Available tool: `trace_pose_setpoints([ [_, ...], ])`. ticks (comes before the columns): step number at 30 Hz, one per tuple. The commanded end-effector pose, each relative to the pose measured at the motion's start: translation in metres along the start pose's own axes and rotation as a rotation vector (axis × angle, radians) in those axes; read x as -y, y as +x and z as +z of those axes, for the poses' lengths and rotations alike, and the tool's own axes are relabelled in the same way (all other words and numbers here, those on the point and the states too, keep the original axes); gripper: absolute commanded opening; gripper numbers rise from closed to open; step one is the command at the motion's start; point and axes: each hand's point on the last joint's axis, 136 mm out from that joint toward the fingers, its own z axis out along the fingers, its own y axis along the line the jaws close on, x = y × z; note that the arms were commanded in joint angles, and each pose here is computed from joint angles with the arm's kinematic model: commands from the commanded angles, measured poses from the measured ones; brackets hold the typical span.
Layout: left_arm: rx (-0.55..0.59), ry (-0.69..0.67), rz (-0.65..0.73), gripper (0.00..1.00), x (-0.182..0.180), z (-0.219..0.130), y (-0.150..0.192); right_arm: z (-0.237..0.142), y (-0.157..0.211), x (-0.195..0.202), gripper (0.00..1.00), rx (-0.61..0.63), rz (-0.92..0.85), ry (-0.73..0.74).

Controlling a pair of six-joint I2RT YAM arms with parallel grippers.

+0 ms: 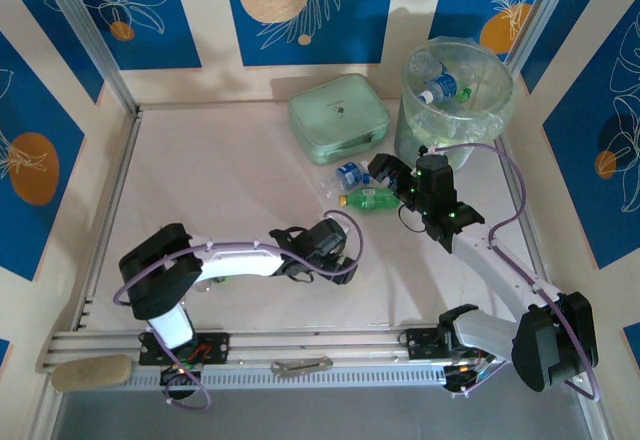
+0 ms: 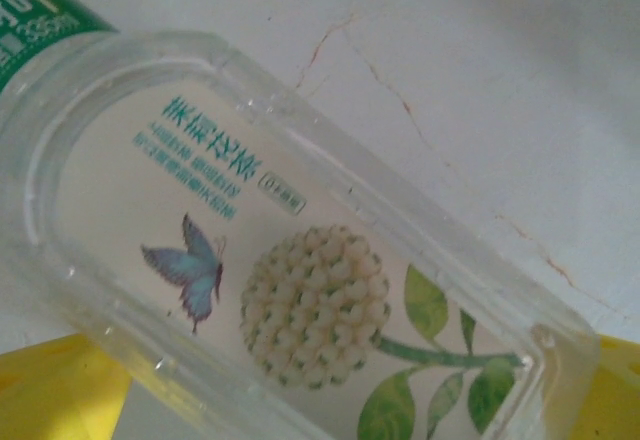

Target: Put the plastic bottles in the bin

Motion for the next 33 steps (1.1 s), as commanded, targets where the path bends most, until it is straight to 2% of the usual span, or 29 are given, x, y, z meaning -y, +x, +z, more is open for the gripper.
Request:
trace_pose_setpoints([
  [1,0.01,0.022,0.018,0.99,0.011,-0.002,-0.009,0.0,-0.002,0.0,0.99,0.016,0.005,0.008],
  [7,0.019,0.025,-0.012,0.99,0.013,-0.004,-0.016,0.0,-0.001,0.004,0.99,0.017,0.006,0.021],
  [16,-0.019,-0.128,-0.039,0.99,-0.013,0.005,-0.013,-0.002,-0.003,0.002,0.99,0.023,-0.003,0.019],
  [28,-0.015,-0.297,-0.051,0.99,-0.08,-0.038,0.006,-0.004,-0.004,0.006,0.99,0.032,0.001,0.022],
  [31,0.009,-0.299,-0.076,0.99,-0.086,-0.047,0.002,-0.003,-0.003,0.005,0.99,0.027,0.001,0.022],
  [33,0.047,-0.25,-0.1,0.99,-0.079,-0.053,-0.009,-0.002,-0.003,0.005,0.99,0.027,0.002,0.02],
])
